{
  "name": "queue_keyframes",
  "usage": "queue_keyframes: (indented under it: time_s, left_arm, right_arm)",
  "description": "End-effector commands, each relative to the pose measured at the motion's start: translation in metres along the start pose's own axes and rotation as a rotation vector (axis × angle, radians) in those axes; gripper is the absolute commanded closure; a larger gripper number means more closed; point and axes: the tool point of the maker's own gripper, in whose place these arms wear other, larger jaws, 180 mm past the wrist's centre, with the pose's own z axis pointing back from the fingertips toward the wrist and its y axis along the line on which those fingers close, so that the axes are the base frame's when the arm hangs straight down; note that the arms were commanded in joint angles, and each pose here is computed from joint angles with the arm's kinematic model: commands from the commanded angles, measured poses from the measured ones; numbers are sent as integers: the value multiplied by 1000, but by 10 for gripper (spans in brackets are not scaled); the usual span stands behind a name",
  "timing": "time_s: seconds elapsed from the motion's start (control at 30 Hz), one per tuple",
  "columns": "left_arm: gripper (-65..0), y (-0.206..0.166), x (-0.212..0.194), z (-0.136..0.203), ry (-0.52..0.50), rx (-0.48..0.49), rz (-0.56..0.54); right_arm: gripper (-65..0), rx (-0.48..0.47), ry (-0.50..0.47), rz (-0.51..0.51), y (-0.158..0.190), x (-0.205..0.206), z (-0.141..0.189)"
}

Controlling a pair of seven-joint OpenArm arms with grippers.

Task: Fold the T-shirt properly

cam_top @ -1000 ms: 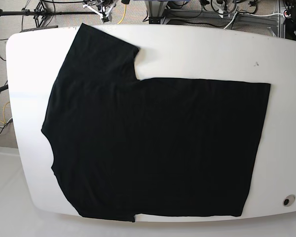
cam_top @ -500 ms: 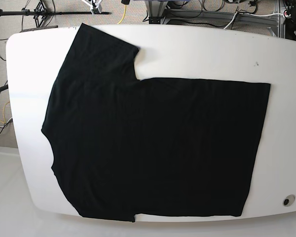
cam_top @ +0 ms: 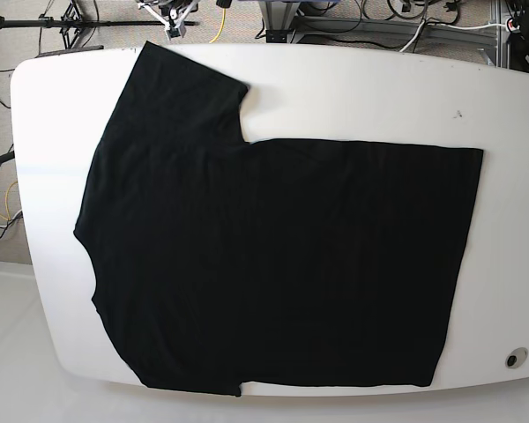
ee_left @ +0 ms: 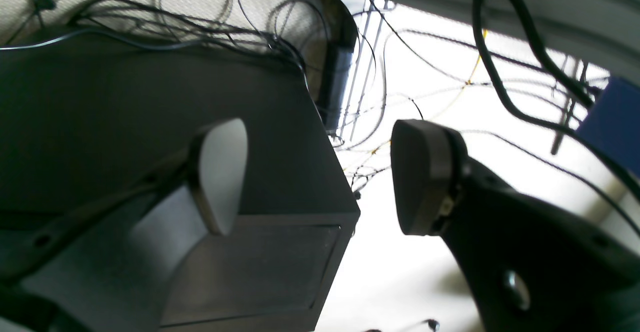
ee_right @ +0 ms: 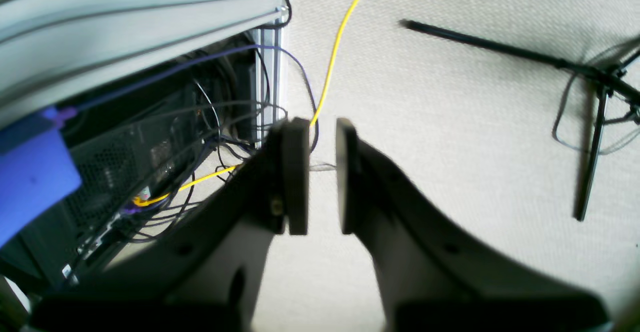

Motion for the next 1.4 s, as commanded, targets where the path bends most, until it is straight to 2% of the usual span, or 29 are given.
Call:
queue_keyframes:
  time_s: [0.0, 0.17, 0.23, 0.43, 0.5, 0.7, 1.1, 1.17, 1.37]
  left_arm:
    - [-408, 8, -13, 7, 27, 9, -6]
    - [-407, 24, -18, 16, 28, 38, -14]
    - [-407, 49, -31, 33, 37, 96, -31]
    - [-396, 74, -45, 55, 47, 148, -76]
    - [-406, 101, -48, 76, 27, 224, -79]
    - [-412, 108, -50, 89, 5, 216, -36]
    - [-419, 134, -44, 116, -56, 309, -36]
    - [-429, 160, -48, 151, -69, 396, -83]
    - [-433, 184, -35, 196, -86, 496, -208]
  right_arm:
    - [-87, -2, 13, -13, -2, -9, 2]
    - [-74, 3, 9, -39, -1, -11, 3]
    - [-61, 4, -1, -67, -7, -15, 7]
    - [-52, 31, -14, -102, -8, -19, 12]
    - [-54, 34, -17, -120, -15, -26, 19]
    - [-57, 4, -13, -110, -27, -35, 25]
    - [-64, -109, -23, -98, -65, -49, 48]
    - [-62, -173, 24, -57, -84, -74, 68]
    - [-65, -275, 34, -15, -114, -91, 100]
